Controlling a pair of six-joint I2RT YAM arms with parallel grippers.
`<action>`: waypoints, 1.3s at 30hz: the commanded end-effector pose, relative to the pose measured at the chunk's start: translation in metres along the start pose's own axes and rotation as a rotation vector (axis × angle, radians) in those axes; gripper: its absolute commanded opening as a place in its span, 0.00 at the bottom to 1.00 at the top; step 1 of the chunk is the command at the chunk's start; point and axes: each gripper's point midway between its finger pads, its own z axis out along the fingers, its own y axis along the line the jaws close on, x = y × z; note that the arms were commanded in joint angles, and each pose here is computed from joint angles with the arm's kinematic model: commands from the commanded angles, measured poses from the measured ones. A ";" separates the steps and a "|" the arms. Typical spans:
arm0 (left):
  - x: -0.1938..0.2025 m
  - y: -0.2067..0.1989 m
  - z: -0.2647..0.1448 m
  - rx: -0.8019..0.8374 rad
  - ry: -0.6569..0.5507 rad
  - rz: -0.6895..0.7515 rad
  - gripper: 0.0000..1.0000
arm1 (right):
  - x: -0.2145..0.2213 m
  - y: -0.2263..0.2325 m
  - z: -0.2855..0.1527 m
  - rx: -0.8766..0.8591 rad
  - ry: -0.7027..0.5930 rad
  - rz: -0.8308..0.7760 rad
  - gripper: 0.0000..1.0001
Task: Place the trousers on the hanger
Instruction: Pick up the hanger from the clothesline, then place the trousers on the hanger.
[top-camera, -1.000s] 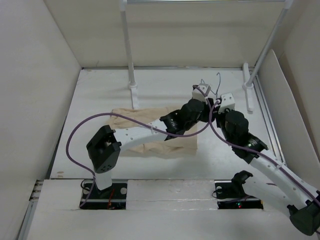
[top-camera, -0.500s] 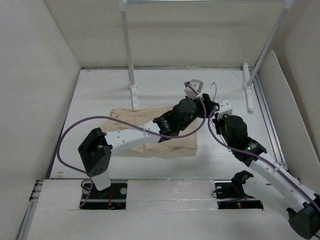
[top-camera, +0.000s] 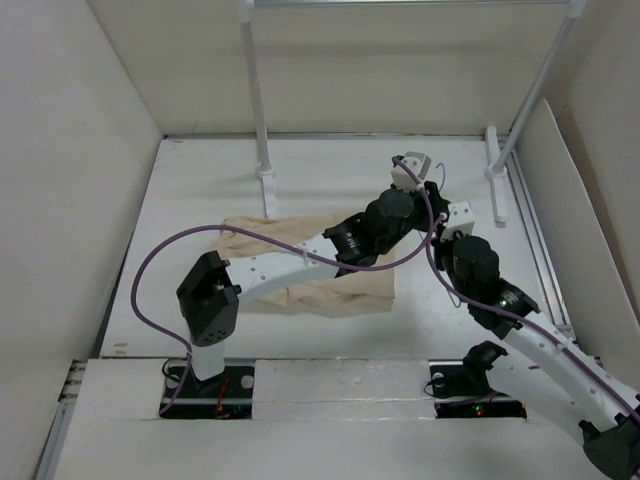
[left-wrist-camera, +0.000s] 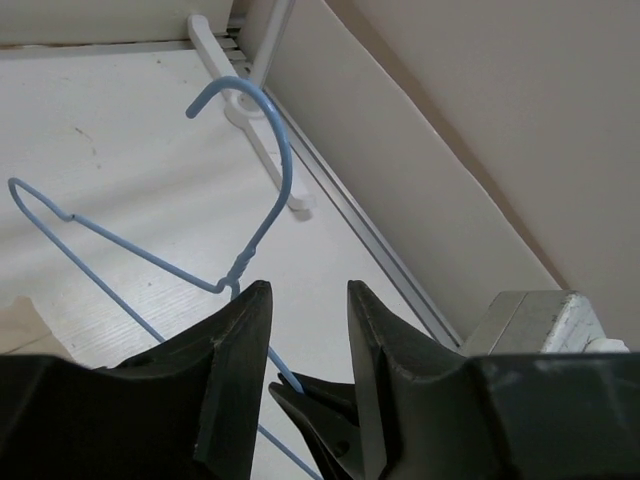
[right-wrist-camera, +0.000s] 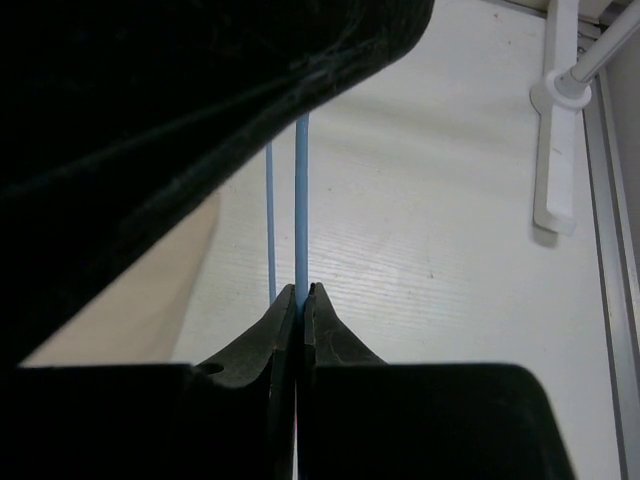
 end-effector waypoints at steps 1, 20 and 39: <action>-0.003 0.020 0.014 -0.087 -0.025 0.036 0.30 | -0.027 0.025 -0.010 -0.110 -0.077 -0.054 0.00; 0.007 0.017 0.007 -0.058 -0.063 0.154 0.36 | -0.062 0.016 -0.024 -0.188 -0.147 -0.013 0.00; 0.004 0.020 0.012 -0.080 -0.080 0.181 0.37 | -0.057 0.011 -0.021 -0.207 -0.128 -0.057 0.00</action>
